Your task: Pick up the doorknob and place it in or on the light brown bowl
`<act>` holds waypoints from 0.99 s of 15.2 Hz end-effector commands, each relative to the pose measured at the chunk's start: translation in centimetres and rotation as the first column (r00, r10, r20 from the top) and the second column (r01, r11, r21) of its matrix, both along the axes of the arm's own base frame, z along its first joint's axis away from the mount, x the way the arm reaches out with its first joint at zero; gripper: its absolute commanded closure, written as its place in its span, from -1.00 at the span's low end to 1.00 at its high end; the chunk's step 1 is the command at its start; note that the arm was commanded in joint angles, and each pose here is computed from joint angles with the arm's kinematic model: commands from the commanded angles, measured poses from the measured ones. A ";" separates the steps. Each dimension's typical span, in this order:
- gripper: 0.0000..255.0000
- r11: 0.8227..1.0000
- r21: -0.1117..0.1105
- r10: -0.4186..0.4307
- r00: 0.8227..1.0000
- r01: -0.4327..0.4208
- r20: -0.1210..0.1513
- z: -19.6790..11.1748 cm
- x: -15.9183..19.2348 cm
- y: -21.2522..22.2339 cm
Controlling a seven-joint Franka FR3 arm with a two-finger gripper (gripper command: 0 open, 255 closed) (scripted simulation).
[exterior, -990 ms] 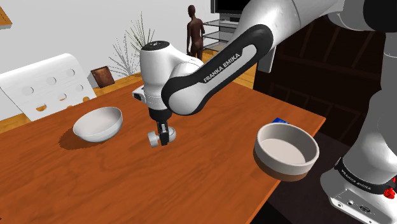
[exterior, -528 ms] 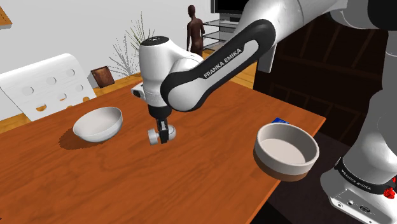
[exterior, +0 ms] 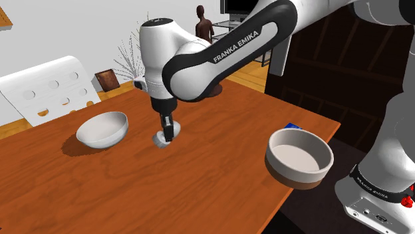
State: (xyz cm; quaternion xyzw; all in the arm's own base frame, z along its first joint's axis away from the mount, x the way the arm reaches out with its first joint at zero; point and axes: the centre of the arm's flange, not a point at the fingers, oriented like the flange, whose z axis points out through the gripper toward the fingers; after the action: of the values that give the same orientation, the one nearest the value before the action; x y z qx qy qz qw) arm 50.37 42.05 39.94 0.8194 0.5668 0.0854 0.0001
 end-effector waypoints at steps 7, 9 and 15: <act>1.00 1.000 0.000 0.000 1.000 0.000 0.000 4.3 0.0 0.1; 1.00 1.000 0.000 0.000 1.000 0.000 0.000 5.4 0.0 0.1; 1.00 1.000 0.000 0.000 1.000 0.000 0.000 8.5 0.0 0.1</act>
State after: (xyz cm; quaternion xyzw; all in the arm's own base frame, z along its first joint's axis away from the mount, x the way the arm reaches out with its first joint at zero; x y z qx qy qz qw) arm 50.39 42.03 47.96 0.8194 0.5669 0.0853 0.0000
